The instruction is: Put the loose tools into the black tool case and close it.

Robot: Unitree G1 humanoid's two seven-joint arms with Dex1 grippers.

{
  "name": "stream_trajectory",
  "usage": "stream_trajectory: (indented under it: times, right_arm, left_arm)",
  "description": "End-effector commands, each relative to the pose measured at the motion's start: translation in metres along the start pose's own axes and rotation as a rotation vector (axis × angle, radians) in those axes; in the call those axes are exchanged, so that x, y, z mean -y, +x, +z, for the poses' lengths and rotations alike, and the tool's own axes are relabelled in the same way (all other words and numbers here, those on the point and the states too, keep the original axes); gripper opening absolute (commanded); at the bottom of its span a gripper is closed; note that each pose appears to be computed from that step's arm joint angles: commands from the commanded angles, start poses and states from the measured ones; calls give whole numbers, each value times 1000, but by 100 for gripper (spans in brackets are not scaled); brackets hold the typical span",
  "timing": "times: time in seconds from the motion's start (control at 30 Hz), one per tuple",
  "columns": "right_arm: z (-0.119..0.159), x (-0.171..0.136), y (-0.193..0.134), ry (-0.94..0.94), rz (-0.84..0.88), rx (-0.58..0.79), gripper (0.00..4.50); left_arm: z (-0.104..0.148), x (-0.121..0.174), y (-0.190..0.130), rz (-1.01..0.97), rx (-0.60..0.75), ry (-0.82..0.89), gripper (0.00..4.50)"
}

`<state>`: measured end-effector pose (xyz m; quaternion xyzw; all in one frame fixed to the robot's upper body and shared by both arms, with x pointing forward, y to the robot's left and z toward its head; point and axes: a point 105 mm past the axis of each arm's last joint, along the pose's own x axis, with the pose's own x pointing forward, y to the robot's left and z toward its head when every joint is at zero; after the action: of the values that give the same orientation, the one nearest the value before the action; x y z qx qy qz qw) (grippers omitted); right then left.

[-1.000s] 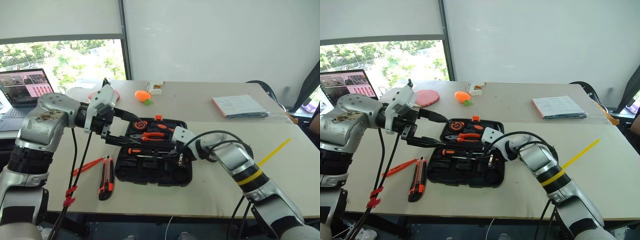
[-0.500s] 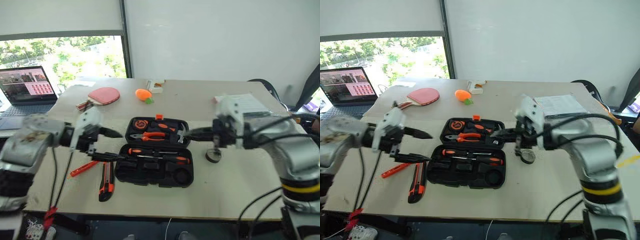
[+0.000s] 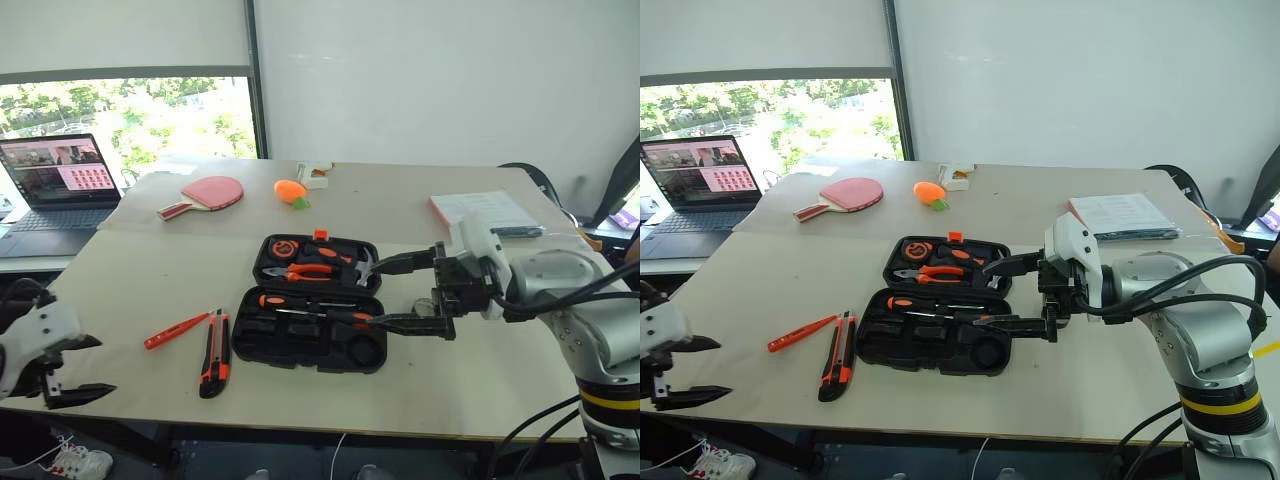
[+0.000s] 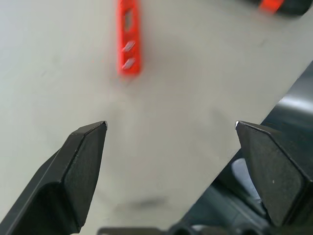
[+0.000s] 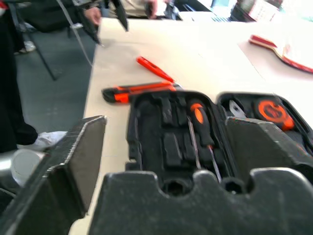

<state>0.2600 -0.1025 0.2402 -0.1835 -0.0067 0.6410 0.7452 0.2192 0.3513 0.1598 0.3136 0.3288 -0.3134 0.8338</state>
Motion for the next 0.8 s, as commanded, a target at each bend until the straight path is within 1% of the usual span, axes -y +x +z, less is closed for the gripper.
stream_trajectory:
  times: [0.03, 0.23, 0.37, 0.53, 0.67, 0.73, 0.8]
  right_arm:
    - [16, -7, -1, -72, 22, 30, 442]
    - [20, -18, -1, -52, 36, 45, 442]
    - [24, -24, 0, -47, 27, 53, 442]
    - [25, -28, 2, -48, -11, 53, 442]
    - [25, -31, 3, -40, -20, 52, 442]
    - [25, -30, 2, -36, -29, 54, 442]
    - [25, -28, 3, -35, -39, 57, 442]
  left_arm:
    - [17, -15, -3, 33, 36, 51, 450]
    - [55, -30, 25, -31, 87, 72, 450]
    - [72, -39, 57, -74, 26, 59, 450]
    - [73, -47, 82, -79, -72, 75, 450]
    - [79, -45, 95, -120, -92, 51, 450]
    - [78, -45, 100, -131, -123, 81, 450]
    - [82, -42, 105, -166, -118, 56, 450]
